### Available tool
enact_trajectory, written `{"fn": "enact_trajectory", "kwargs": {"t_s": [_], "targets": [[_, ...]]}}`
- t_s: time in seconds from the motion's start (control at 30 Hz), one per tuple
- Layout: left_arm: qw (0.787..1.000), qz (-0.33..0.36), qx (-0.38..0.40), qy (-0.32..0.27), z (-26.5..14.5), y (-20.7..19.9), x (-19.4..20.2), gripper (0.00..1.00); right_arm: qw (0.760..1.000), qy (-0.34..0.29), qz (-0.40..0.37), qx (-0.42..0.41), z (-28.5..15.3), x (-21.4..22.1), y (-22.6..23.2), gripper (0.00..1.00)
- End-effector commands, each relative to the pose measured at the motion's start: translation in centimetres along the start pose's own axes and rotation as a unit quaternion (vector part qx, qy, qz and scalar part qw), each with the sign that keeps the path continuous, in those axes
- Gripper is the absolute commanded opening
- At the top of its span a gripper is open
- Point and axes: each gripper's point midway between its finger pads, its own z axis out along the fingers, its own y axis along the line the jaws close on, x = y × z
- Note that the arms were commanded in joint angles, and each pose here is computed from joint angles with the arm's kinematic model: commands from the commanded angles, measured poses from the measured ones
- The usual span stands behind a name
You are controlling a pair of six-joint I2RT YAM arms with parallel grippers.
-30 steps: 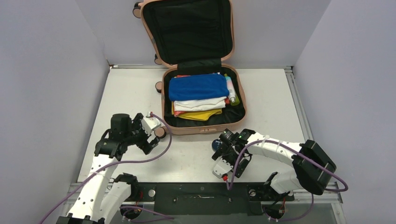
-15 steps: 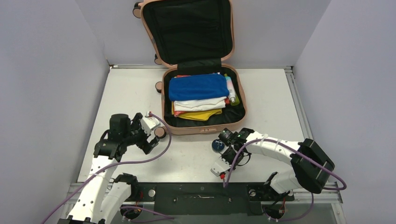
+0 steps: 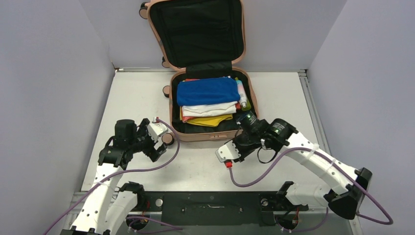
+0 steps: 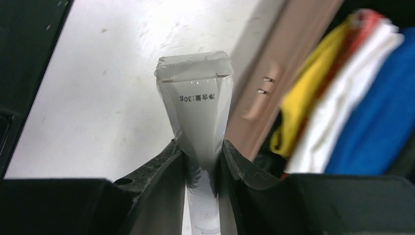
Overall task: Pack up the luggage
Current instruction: Pick up the makeup from the center of the board, then place the makeup in the luggage.
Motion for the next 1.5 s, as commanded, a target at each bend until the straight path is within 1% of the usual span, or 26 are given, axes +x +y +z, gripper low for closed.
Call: {"fn": "enact_trajectory", "kwargs": {"t_s": [0.0, 0.1, 0.2, 0.3, 0.37, 0.5, 0.6, 0.7, 0.8, 0.93, 1.07, 1.13, 1.2, 1.23, 1.27, 1.3, 1.33, 1.4, 1.47], "targets": [[0.999, 0.016, -0.003, -0.039, -0.3, 0.6, -2.3, 0.96, 0.993, -0.060, 0.039, 0.089, -5.2, -3.9, -2.7, 0.05], [0.999, 0.016, -0.003, -0.040, -0.4, 0.6, -2.3, 0.96, 0.979, -0.092, 0.055, 0.175, -8.0, -5.6, -6.1, 0.05], [0.999, 0.016, -0.002, -0.040, -0.4, 0.5, -2.3, 0.96, 0.960, -0.108, 0.094, 0.242, -9.4, -6.2, -9.4, 0.05], [0.999, 0.013, -0.001, -0.044, -0.6, 0.5, -2.3, 0.96, 0.936, -0.111, 0.149, 0.300, -10.2, -5.9, -12.7, 0.05], [0.999, 0.010, 0.001, -0.046, -0.7, 0.4, -2.3, 0.96, 0.923, -0.111, 0.173, 0.326, -10.2, -5.7, -14.5, 0.05], [0.999, 0.008, 0.000, -0.048, -0.8, 0.4, -2.2, 0.96, 0.911, -0.089, 0.199, 0.349, -8.5, -4.4, -17.4, 0.05], [0.999, 0.007, 0.001, -0.048, -0.8, 0.4, -2.2, 0.96, 0.907, -0.058, 0.190, 0.371, -6.9, -2.8, -19.2, 0.05], [0.999, 0.007, 0.002, -0.048, -0.7, 0.5, -2.2, 0.96, 0.914, -0.035, 0.183, 0.361, -4.6, -1.1, -19.9, 0.05], [0.999, 0.006, 0.001, -0.046, -0.6, 0.6, -2.1, 0.96, 0.933, -0.025, 0.184, 0.308, -1.4, 0.1, -19.4, 0.07], [0.999, 0.005, 0.007, -0.046, -0.4, 0.5, -2.1, 0.96, 0.949, -0.006, 0.201, 0.243, 3.1, 1.9, -18.1, 0.10], [0.999, -0.003, 0.014, -0.043, -0.1, 0.6, -2.2, 0.96, 0.954, -0.003, 0.224, 0.199, 5.9, 3.6, -17.3, 0.11], [0.999, -0.002, 0.015, -0.045, -0.1, 0.7, -2.6, 0.96, 0.955, -0.008, 0.233, 0.183, 6.5, 4.0, -16.9, 0.14], [0.999, 0.001, 0.018, -0.049, -0.2, 0.9, -3.1, 0.96, 0.957, -0.015, 0.235, 0.170, 6.7, 4.0, -16.7, 0.20], [0.998, 0.005, 0.021, -0.052, -0.2, 0.9, -3.5, 0.96, 0.958, -0.018, 0.234, 0.164, 6.6, 3.9, -16.5, 0.27], [0.998, 0.014, 0.028, -0.049, 0.0, 0.9, -3.9, 0.96, 0.959, -0.020, 0.233, 0.162, 6.5, 3.8, -16.5, 0.35], [0.998, 0.028, 0.031, -0.043, 0.1, 0.9, -4.3, 0.96, 0.959, -0.022, 0.234, 0.160, 6.2, 3.8, -16.5, 0.45], [0.997, 0.052, 0.032, -0.036, 0.2, 1.0, -5.0, 0.96, 0.958, -0.024, 0.236, 0.160, 5.9, 3.8, -16.5, 0.53], [0.994, 0.101, 0.031, -0.019, 0.7, 1.1, -6.1, 0.96, 0.957, -0.033, 0.240, 0.161, 5.2, 3.7, -16.8, 0.67], [0.989, 0.142, 0.045, -0.015, 1.3, 0.8, -7.7, 0.96, 0.953, -0.045, 0.251, 0.167, 4.2, 3.8, -17.2, 0.79]]}}
